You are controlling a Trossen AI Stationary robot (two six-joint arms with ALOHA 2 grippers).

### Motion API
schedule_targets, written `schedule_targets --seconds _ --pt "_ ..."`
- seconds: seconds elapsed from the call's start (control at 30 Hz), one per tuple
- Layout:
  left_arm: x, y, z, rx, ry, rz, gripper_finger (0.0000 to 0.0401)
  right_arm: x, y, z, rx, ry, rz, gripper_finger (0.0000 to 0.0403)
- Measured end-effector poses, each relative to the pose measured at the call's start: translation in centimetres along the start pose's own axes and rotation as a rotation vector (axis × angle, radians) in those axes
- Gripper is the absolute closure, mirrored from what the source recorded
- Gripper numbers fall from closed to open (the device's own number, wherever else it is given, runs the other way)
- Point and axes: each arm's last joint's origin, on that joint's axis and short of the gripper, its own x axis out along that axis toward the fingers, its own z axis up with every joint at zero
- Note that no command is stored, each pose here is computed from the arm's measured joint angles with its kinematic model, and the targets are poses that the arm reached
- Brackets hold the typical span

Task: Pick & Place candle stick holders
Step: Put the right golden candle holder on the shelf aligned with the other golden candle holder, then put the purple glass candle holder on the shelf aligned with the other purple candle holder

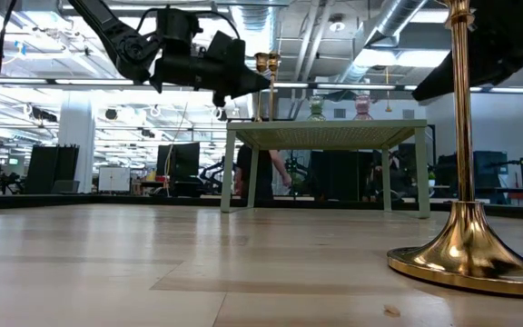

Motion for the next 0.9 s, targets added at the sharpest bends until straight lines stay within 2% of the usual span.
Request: schedule_targets --seconds 0.5,0.7,0.9 --pt "0.0 -0.2 -0.2 -0.005 0.022 -0.007 0.0212 0.1 -0.1 0.0 -0.008 0.003 -0.007 0.0403" --pt "-0.9 0.4 0.0 -0.019 0.127 0.017 0.0197 0.1 -0.1 0.0 -0.008 0.003 -0.006 0.0403" --pt "-2.8 0.4 1.5 -0.005 0.218 0.022 0.0211 0.1 -0.1 0.0 -0.011 0.005 -0.006 0.0403"
